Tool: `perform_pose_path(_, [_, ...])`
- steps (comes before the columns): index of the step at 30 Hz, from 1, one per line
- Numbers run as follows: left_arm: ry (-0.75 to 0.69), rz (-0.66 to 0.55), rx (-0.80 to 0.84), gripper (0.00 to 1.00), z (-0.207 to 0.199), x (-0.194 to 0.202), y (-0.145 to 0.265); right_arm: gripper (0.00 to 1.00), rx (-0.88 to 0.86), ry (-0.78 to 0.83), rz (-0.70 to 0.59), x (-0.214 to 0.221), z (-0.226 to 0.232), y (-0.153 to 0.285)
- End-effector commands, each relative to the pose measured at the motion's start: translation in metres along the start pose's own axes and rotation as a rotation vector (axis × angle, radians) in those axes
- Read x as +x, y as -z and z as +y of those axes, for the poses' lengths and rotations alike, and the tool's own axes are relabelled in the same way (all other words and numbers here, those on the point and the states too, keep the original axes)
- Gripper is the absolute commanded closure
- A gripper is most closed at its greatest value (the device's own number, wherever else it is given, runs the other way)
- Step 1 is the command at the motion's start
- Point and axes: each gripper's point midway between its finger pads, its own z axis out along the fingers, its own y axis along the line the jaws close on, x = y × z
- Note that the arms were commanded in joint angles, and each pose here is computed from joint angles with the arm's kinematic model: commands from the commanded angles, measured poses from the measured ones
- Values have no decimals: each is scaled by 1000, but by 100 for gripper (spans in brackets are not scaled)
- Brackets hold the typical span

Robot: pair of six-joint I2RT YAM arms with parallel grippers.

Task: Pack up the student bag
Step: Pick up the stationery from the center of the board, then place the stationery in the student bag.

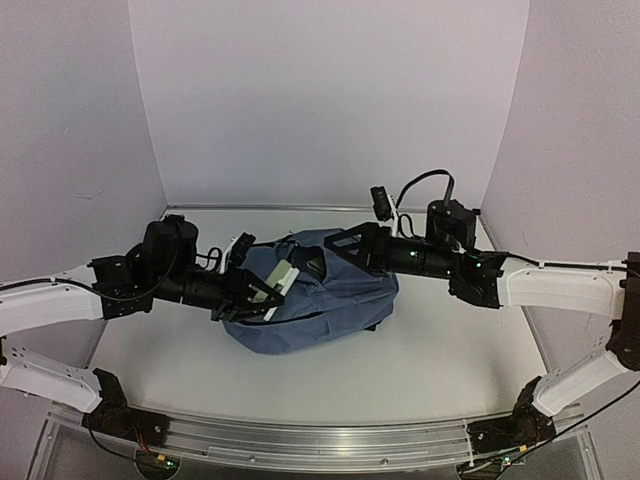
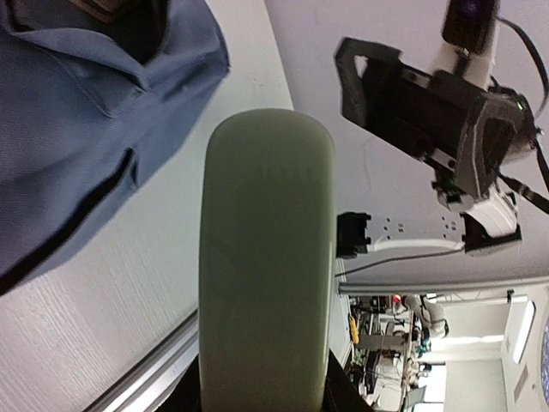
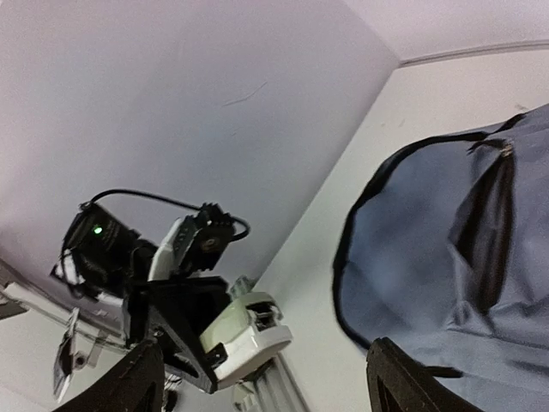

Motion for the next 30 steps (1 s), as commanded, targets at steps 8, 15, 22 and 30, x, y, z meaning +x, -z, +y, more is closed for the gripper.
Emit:
perform_pose_path(8, [137,-44,-127,100,50,-55,18,37,678,285,15,-31,-90,-7])
perform_pose_path(15, [163,-80,-166,100,64,-73,15,32,865,417,44,-27,-102,-26])
perform_pose_path(22, [157,-129,-159,100,61,-87,14,33,939,463,78,-17,-114,-47])
perform_pose_path(30, [146,-158,-169,100,62,-94,14,43,1093,536,69,-15,-128,-50])
